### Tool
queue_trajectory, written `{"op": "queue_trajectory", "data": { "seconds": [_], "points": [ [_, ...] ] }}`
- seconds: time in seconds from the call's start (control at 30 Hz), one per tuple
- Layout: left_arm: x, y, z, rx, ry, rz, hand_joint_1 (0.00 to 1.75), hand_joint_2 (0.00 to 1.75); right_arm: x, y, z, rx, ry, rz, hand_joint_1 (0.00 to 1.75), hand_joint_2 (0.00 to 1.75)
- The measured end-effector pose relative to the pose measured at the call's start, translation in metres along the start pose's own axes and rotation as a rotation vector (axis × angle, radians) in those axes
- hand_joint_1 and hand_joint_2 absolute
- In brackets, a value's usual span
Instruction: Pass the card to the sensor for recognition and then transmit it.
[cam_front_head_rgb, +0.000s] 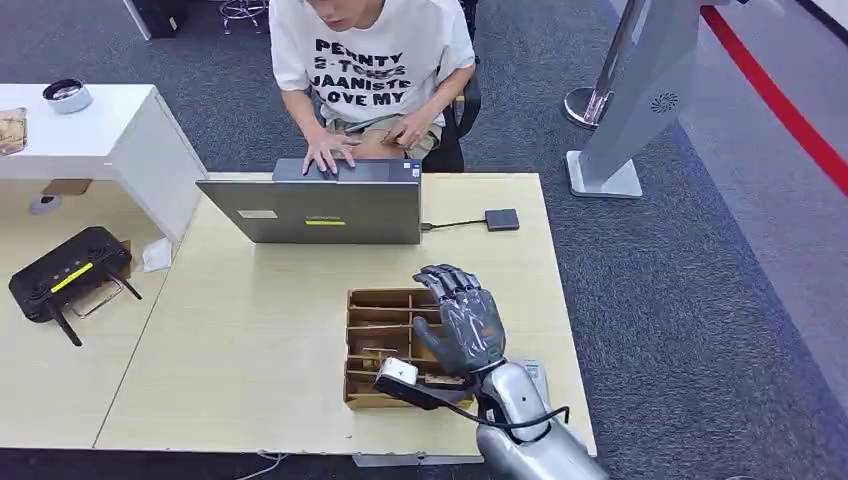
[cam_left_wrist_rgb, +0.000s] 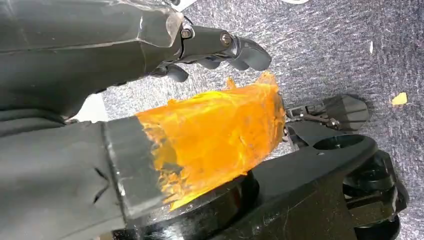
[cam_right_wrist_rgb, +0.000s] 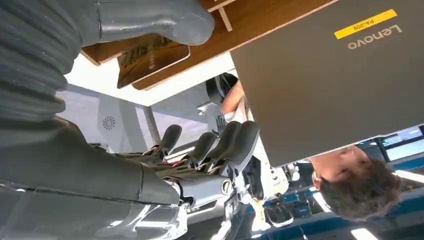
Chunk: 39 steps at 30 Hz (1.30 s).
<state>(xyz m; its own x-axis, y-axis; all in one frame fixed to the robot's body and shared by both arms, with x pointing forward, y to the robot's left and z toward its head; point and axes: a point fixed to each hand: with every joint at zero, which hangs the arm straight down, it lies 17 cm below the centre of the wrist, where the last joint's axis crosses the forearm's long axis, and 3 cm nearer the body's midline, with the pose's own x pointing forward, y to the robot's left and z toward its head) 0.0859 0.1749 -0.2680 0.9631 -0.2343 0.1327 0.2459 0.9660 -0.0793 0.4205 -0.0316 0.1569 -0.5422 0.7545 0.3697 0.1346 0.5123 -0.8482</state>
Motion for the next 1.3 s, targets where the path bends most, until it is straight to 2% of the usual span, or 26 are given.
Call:
{"op": "queue_trajectory", "data": {
  "seconds": [0.2, 0.33, 0.77, 0.8, 0.9, 1.03, 1.1, 1.2, 1.3],
  "points": [
    [0.0, 0.0, 0.0, 0.0, 0.0, 0.0, 0.0, 0.0, -0.001, 0.002, 0.0, 0.004, 0.003, 0.0, 0.65, 1.75],
    [0.0, 0.0, 0.0, 0.0, 0.0, 0.0, 0.0, 0.0, -0.005, 0.004, 0.0, 0.012, 0.017, 0.004, 0.79, 1.75],
    [0.0, 0.0, 0.0, 0.0, 0.0, 0.002, 0.0, 0.0, -0.022, 0.011, 0.003, 0.031, 0.056, 0.018, 0.8, 1.75],
    [0.0, 0.0, 0.0, 0.0, 0.0, 0.002, 0.0, 0.0, -0.023, 0.011, 0.003, 0.033, 0.057, 0.019, 0.89, 1.75],
    [0.0, 0.0, 0.0, 0.0, 0.0, 0.002, 0.0, 0.0, -0.024, 0.012, 0.003, 0.036, 0.06, 0.021, 0.91, 1.75],
    [0.0, 0.0, 0.0, 0.0, -0.001, 0.007, 0.0, 0.0, -0.029, 0.013, 0.004, 0.038, 0.07, 0.026, 0.86, 1.75],
    [0.0, 0.0, 0.0, 0.001, -0.001, 0.01, 0.0, 0.0, -0.032, 0.012, 0.004, 0.036, 0.075, 0.032, 0.93, 1.75],
    [0.001, 0.001, 0.0, 0.002, -0.001, 0.014, 0.0, 0.0, -0.036, 0.012, 0.005, 0.035, 0.081, 0.04, 0.87, 1.75],
    [0.001, 0.001, 0.0, 0.004, -0.002, 0.018, 0.0, 0.0, -0.043, 0.011, 0.006, 0.036, 0.092, 0.059, 0.91, 1.75]
  ]
}}
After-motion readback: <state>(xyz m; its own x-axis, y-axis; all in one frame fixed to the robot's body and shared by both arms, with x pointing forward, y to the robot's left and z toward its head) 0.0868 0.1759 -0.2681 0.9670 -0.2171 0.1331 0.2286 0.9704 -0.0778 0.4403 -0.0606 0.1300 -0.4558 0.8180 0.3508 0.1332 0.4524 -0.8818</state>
